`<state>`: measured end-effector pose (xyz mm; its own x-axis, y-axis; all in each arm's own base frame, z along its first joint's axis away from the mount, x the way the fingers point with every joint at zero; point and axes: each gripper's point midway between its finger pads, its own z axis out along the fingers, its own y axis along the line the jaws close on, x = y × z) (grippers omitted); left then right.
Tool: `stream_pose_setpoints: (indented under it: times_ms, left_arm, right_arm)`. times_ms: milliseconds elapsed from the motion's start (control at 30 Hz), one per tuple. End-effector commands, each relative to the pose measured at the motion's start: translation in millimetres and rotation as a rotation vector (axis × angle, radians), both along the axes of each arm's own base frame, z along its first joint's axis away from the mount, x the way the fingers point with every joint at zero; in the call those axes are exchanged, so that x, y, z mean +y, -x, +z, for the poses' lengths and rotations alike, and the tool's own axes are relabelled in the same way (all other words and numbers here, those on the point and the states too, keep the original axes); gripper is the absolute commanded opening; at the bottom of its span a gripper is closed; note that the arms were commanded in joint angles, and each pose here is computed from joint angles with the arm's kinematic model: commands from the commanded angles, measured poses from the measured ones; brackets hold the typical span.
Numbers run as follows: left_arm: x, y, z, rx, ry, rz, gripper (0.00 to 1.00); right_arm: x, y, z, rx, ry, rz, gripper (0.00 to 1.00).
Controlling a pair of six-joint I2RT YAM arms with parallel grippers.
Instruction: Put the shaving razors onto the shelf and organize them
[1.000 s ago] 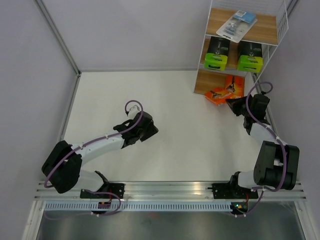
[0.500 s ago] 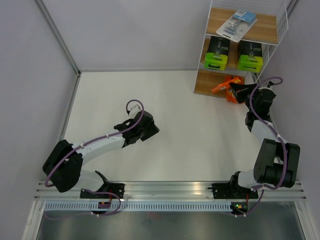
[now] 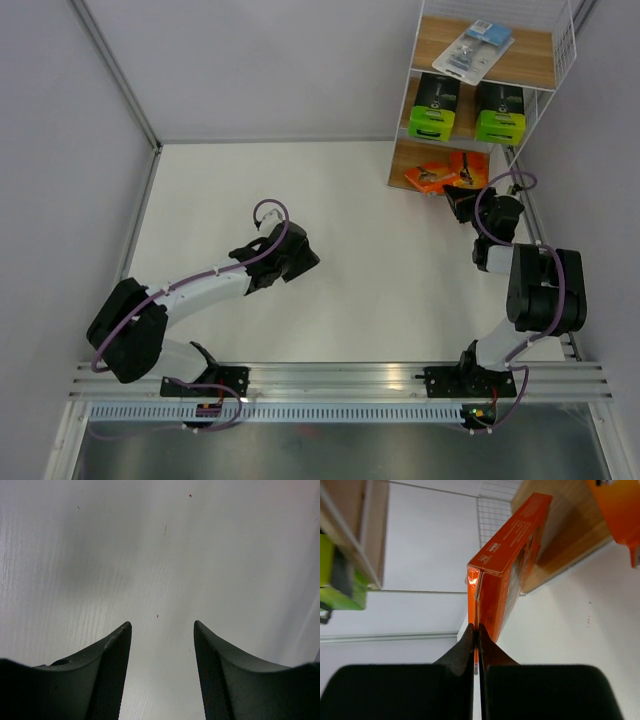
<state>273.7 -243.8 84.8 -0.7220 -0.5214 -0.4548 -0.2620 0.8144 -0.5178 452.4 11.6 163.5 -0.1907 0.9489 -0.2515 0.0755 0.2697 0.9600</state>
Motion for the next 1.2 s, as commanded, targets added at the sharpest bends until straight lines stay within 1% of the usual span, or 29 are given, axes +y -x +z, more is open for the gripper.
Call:
stream_pose_setpoints:
  times_ms: [0,167,267,300,367,400,433,467,533,600,667,733,833,900,933,1000,1033,1100,1167]
  left_arm:
    - [-5.8,-7.9,14.7,-0.049,0.021,-0.021,0.58]
    - [-3.6,-8.7,15.4,-0.055,0.021,-0.01,0.58]
    - [-6.0,-9.7,15.2,-0.051,0.023,-0.015,0.58]
    - [-6.8,-10.1,15.4,-0.05,0.024,-0.017,0.58]
    - [-7.8,-10.6,15.4,-0.05,0.022,-0.022,0.58]
    - [-7.8,-10.6,16.0,-0.051,0.022,-0.023,0.58]
    - [-6.5,-9.7,14.4,-0.05,0.016,-0.024,0.58]
    - [-6.7,-9.9,16.8,-0.055,0.021,-0.024,0.58]
    - [-3.7,-9.2,15.2,-0.057,0.013,-0.022,0.59]
    - [-0.1,-9.4,16.2,-0.061,0.014,-0.012,0.58]
    - [3.3,-9.1,14.1,-0.057,0.011,-0.006,0.59]
    - [6.1,-10.3,14.5,-0.059,0.011,0.0,0.59]
    - [8.1,-11.7,13.2,-0.056,0.007,0.0,0.59]
    - [8.9,-11.5,10.8,-0.047,0.006,-0.005,0.59]
    - [10.1,-13.2,10.5,-0.048,0.003,-0.003,0.59]
    - [11.2,-14.4,9.4,-0.044,0.001,-0.003,0.59]
    - [12.8,-16.1,8.8,-0.043,-0.001,0.0,0.59]
    - [13.4,-18.3,8.4,-0.039,-0.001,-0.001,0.59]
    - [15.4,-20.9,7.3,-0.037,-0.007,-0.003,0.59]
  right_arm:
    - [6.4,-5.5,6.8,-0.065,0.023,-0.023,0.01]
    - [11.6,-2.0,-22.3,0.062,0.021,-0.075,0.01]
    - [15.4,1.5,-36.1,0.11,0.023,-0.127,0.01]
    - [21.2,3.6,-38.8,0.114,0.024,-0.137,0.01]
    - [12.3,9.4,-44.3,0.104,0.025,-0.232,0.01]
    - [12.1,10.9,-49.9,0.117,0.025,-0.249,0.01]
    - [23.6,8.3,-51.3,0.125,0.023,-0.228,0.01]
    - [25.1,7.0,-64.7,0.166,0.001,-0.228,0.01]
    - [25.3,3.7,-73.2,0.186,-0.035,-0.242,0.01]
    - [23.0,5.4,-76.4,0.201,-0.103,-0.293,0.01]
    - [18.1,9.7,-85.5,0.24,-0.123,-0.352,0.01]
    - [20.1,8.9,-83.6,0.235,-0.158,-0.376,0.01]
    - [11.8,9.6,-77.8,0.202,-0.21,-0.474,0.01]
    - [12.0,4.2,-75.1,0.19,-0.251,-0.499,0.01]
    - [12.9,2.2,-83.0,0.203,-0.261,-0.5,0.01]
    - [15.2,-6.4,-74.6,0.152,-0.304,-0.503,0.01]
    - [15.3,-9.5,-77.9,0.146,-0.324,-0.514,0.01]
    - [27.1,-19.5,-74.6,0.139,-0.329,-0.5,0.01]
    - [37.8,-25.6,-86.2,0.169,-0.318,-0.483,0.01]
